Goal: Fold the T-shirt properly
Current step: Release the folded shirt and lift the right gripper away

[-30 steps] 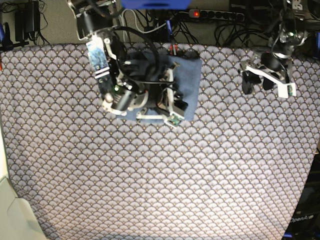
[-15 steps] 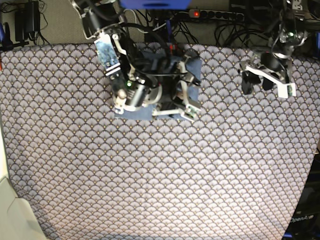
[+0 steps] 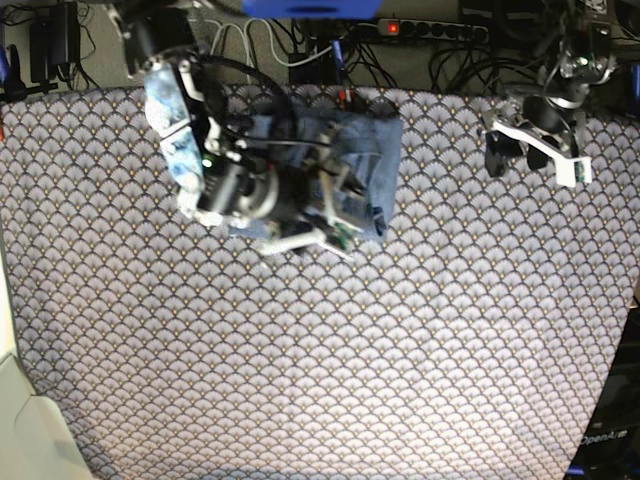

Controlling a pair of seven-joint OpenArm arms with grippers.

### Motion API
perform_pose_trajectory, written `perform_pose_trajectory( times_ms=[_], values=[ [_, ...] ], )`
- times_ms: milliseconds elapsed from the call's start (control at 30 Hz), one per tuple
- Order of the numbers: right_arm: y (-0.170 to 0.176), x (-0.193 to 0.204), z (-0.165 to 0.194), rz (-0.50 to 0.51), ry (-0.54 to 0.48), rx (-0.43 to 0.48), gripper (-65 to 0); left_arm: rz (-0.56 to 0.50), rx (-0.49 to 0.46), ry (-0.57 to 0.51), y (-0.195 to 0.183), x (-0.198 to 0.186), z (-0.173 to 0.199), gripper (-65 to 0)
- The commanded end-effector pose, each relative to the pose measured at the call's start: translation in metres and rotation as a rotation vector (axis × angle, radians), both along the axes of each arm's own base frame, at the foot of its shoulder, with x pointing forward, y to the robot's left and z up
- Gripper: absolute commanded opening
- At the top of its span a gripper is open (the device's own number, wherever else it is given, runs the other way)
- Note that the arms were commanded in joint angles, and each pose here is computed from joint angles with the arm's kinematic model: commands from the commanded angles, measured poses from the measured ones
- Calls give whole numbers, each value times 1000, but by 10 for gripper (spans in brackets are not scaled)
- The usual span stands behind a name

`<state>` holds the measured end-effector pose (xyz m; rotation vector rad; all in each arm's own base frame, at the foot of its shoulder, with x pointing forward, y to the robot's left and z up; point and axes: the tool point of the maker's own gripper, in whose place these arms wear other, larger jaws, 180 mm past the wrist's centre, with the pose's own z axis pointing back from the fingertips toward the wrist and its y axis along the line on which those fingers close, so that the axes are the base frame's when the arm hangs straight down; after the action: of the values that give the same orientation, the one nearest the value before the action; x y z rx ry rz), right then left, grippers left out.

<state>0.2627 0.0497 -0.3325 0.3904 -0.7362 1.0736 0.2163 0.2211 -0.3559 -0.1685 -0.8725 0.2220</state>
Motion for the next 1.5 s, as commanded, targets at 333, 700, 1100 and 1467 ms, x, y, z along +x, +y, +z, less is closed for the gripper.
perform_pose_trajectory(
  times_ms=[333, 700, 1100, 1467],
  values=[
    [-76, 24, -3, -167, -37, -41, -326, 115, 80, -64, 52, -1, 24, -237],
    [-148, 30, -8, -309, -44, -129, -326, 118, 78, -64, 52, 1, 23, -237],
    [-154, 1, -29, -333, 30, -122, -326, 128, 70, -62, 55, 5, 19, -237],
    [-109, -10, -32, -267, 54, -27, -326, 130, 74, -60, 56, 2, 20, -237]
  ],
)
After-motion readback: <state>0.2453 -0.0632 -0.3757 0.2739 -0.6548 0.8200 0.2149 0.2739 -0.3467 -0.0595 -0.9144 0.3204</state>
